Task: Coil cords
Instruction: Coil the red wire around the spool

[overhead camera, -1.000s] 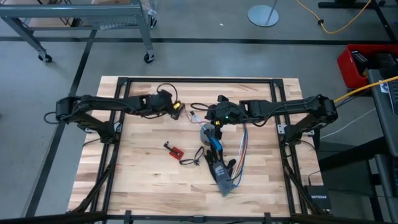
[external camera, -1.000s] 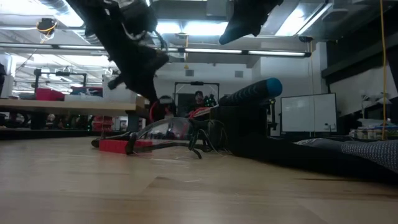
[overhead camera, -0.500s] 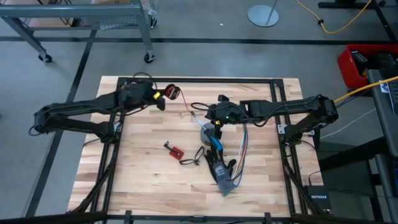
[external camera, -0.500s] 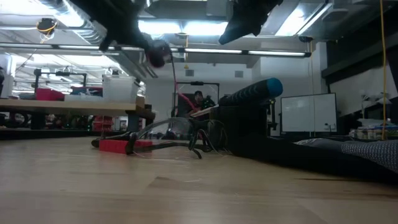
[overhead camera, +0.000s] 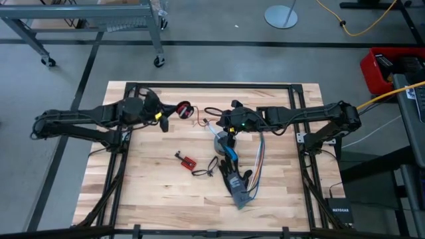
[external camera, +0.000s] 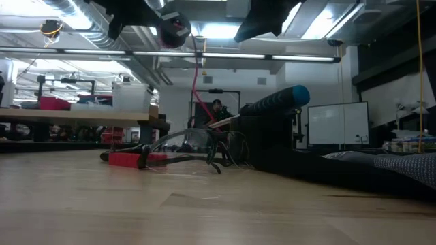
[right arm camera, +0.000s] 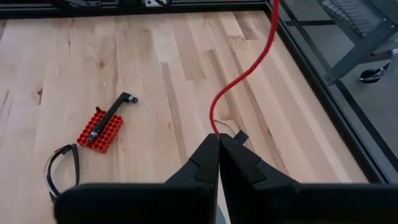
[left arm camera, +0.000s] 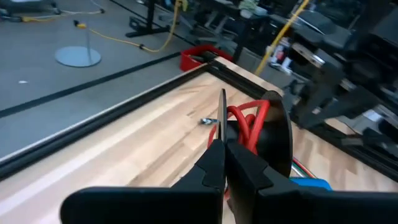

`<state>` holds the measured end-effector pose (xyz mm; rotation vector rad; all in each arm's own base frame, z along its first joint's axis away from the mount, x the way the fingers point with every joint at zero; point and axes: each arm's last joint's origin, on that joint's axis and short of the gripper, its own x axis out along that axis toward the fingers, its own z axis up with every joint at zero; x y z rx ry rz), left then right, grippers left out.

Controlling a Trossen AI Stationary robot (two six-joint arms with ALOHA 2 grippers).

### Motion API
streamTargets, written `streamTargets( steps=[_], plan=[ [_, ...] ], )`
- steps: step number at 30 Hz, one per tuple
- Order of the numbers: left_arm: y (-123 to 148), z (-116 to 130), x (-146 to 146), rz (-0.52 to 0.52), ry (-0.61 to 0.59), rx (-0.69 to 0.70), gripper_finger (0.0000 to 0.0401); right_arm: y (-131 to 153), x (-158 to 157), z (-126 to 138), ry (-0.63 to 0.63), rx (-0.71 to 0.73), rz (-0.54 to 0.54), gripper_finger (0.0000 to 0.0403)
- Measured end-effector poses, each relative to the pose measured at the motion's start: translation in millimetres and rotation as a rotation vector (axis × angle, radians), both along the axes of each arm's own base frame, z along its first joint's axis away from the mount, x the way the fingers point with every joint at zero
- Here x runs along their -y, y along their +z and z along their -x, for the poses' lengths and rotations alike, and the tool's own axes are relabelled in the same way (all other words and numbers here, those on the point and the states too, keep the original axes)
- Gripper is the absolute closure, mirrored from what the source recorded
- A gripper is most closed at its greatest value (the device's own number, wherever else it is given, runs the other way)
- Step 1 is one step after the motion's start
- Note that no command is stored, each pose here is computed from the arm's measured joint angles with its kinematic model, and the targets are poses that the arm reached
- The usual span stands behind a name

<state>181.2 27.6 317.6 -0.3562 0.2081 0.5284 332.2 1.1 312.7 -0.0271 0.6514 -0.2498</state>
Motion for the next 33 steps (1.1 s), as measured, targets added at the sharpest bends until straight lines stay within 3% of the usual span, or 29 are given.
streamTargets(
  steps=[22,33],
  plan=[
    [0,-2,18,-0.002,-0.1,0.0,0.0401,0,0,0,-0.006,-0.001,-0.008,0.0386],
    [0,-2,18,-0.008,-0.101,-0.003,0.0401,-20,0,-9,-0.003,-0.089,0.0,0.0386]
  ],
)
